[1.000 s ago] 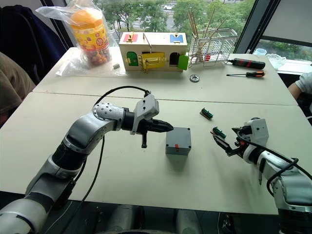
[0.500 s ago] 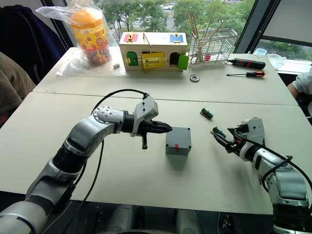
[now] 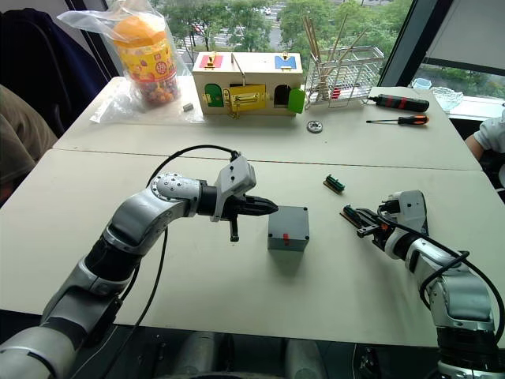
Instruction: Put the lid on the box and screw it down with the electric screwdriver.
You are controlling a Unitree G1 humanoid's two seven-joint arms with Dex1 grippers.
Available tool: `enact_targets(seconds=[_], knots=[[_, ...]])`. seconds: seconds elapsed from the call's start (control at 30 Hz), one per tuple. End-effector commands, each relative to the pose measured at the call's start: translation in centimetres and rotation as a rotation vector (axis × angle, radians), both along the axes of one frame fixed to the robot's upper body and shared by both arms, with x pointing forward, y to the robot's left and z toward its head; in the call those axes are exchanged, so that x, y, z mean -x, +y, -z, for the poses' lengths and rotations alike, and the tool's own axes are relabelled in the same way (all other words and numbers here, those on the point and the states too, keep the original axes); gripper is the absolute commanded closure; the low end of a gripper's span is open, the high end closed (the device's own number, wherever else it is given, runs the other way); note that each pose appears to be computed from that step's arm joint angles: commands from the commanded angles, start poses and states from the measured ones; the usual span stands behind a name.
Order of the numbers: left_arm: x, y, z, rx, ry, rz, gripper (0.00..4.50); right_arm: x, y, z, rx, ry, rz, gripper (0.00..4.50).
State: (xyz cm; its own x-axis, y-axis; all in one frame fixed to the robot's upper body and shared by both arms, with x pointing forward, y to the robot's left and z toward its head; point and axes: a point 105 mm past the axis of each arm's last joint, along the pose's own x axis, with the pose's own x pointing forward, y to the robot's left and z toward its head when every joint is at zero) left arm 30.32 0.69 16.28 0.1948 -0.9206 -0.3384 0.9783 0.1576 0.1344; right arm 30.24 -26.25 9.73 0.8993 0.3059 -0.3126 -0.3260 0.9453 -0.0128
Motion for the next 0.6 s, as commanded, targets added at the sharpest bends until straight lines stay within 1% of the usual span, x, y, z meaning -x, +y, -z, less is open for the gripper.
enact_targets(seconds=[0.03,0.1,0.13,0.4,0.6], knots=[[0.2,-0.1,-0.8,0.017,-0.033,0.010,4.50,-0.2,-0.1,-0.9,0.007,-0.039,0.001,4.30],[0.2,-0.1,-0.8,0.017,-0.034,0.007,4.50,-0.2,-0.1,-0.9,0.007,-0.038,0.001,4.30],[0.1,0.0,-0.8,0.017,-0.034,0.005,4.50,-0.3,-0.1,-0.9,0.007,-0.038,0.001,4.41],[0.1,0.1,-0.7,0.015,-0.033,-0.001,4.50,-0.3,-0.1,-0.9,0.003,-0.044,0.008,4.41],[0.0,0.4,-0.5,0.012,-0.032,-0.007,4.50,-0.2,-0.6,-2.2,-0.037,-0.096,0.051,4.41]])
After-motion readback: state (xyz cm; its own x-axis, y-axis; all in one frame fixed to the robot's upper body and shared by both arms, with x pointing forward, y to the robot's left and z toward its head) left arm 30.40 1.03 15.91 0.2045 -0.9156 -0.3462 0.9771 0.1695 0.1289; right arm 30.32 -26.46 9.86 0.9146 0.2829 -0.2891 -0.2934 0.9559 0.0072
